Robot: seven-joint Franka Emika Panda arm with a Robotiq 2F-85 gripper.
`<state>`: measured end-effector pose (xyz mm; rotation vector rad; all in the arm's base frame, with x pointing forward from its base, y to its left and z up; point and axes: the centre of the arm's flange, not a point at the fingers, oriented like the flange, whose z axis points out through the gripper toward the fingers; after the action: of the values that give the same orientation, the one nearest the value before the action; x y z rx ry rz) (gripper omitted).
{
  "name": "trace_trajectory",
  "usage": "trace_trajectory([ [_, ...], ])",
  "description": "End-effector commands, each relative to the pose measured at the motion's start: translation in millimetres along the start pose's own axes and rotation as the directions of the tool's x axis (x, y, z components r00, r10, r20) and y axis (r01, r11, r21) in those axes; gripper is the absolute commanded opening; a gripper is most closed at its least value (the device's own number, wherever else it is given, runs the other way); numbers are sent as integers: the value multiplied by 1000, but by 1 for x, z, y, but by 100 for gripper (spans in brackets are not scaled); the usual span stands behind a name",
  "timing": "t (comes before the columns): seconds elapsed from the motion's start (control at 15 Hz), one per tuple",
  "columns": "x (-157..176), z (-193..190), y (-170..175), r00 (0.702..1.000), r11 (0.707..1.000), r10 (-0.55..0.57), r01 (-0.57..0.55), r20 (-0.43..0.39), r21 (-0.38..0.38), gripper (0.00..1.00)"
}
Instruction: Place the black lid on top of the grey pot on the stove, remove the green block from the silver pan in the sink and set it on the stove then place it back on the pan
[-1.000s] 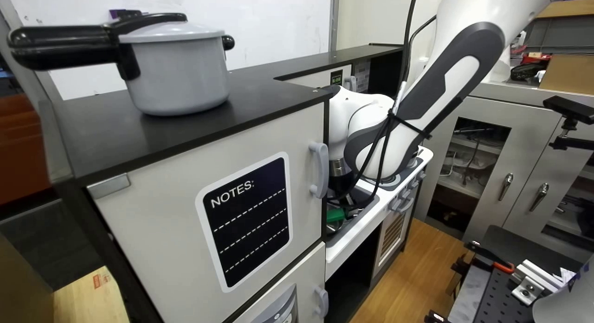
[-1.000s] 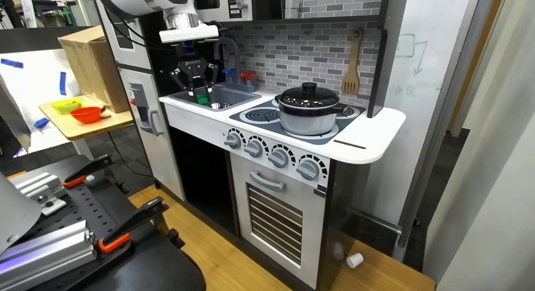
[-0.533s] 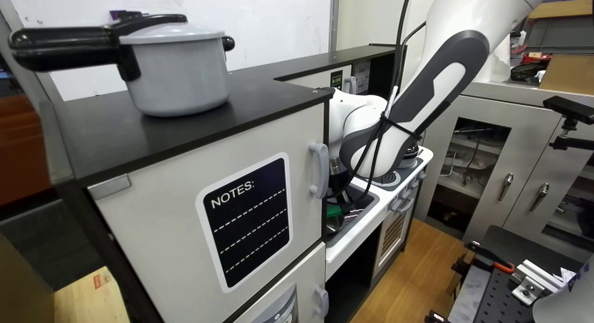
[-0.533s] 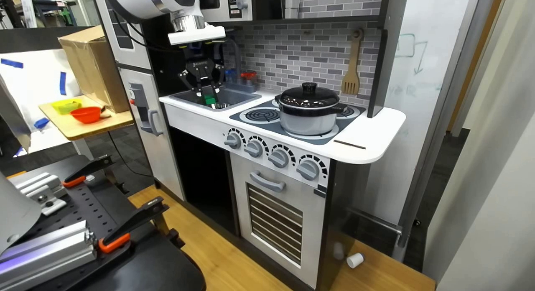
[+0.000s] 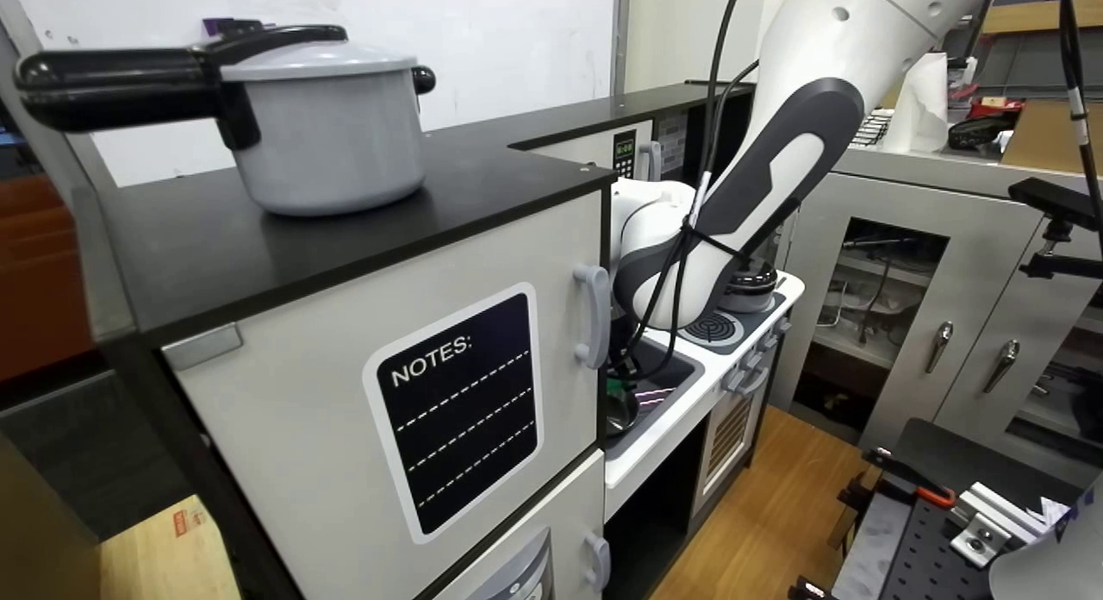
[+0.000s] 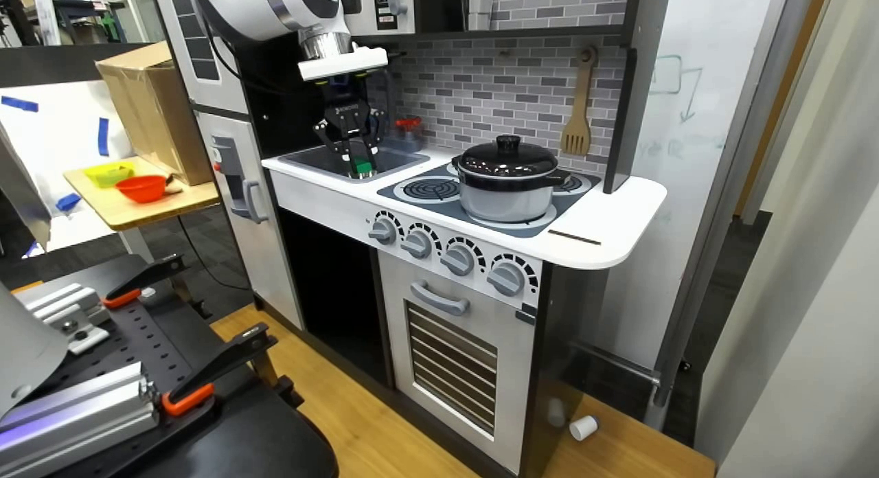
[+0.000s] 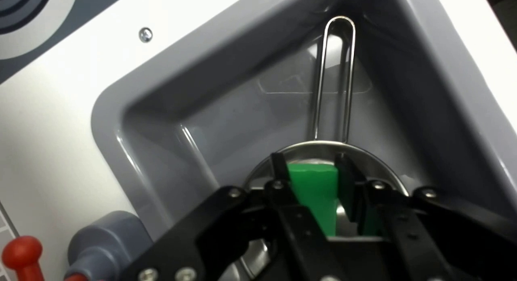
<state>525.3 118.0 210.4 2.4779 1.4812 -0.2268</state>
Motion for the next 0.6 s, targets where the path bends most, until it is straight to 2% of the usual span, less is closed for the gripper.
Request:
trace_trajectory([
  [0.0, 5, 2, 5, 1000, 1000, -5, 5, 12, -6, 8],
  [0.53, -5, 8, -6, 999, 1000, -9, 9, 33, 25, 8],
])
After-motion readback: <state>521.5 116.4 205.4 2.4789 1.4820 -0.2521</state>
